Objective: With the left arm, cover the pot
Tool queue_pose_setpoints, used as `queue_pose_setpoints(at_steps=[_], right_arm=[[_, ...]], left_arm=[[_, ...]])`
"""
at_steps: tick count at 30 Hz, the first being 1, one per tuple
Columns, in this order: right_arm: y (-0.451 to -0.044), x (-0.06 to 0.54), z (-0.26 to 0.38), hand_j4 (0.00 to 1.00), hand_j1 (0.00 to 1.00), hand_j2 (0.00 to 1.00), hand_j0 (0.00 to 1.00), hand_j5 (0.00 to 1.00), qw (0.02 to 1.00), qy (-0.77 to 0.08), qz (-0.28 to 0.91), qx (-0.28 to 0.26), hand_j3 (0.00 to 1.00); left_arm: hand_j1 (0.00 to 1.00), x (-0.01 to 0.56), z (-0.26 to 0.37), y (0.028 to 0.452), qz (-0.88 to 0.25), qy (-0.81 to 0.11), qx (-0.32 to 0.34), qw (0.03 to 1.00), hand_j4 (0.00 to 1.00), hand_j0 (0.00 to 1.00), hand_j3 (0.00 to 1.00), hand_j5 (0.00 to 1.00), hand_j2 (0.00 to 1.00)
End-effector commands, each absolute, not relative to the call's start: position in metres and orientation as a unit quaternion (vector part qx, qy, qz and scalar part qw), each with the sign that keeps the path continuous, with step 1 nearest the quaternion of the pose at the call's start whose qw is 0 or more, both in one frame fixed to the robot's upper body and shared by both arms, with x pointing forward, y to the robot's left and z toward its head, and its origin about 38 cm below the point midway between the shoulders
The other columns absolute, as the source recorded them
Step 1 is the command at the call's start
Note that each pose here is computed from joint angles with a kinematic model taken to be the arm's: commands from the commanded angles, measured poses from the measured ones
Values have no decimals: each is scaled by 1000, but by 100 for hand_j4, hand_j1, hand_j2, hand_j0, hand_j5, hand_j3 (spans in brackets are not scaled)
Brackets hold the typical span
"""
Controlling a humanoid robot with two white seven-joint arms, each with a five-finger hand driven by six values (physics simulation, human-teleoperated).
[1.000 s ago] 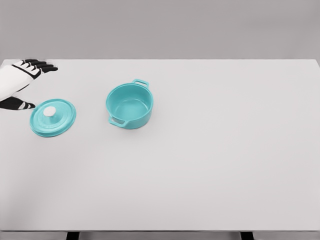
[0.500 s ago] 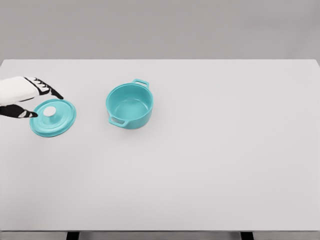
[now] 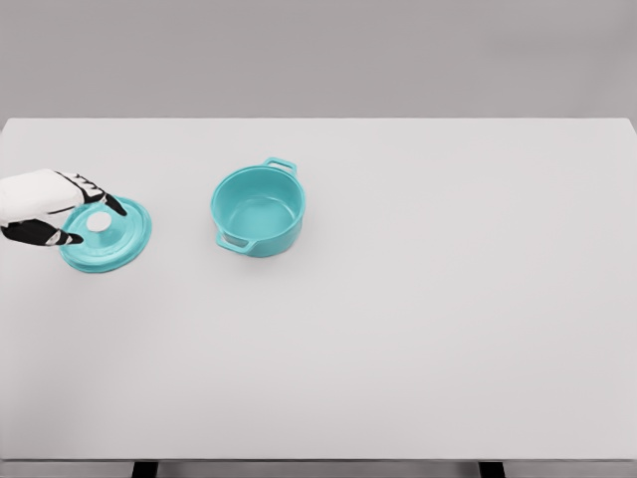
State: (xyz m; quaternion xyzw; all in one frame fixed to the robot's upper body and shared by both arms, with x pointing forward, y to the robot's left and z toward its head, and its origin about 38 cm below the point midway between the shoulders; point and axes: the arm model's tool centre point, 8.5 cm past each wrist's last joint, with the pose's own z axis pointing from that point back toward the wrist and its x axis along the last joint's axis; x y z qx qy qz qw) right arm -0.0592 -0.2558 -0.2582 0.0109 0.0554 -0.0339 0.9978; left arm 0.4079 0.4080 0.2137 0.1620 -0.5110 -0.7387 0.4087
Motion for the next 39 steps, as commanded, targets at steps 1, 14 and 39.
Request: queue_pose_setpoints(at_steps=[1,14,39], right_arm=[[-256,-59,-258,100,100,100,100,100,998,56,-34,11,100],[-256,-59,-258,100,100,100,100,100,998,56,-34,11,100],[-256,-59,-258,100,100,100,100,100,998,56,-34,11,100]], left_arm=[[74,410,206,413,-730,-511,159,425,74,74,74,74,74],[73,425,184,408,-714,-517,153,447,73,73,73,73,73],[73,437,165,421,-710,-490,168,477,73,73,73,73,73]])
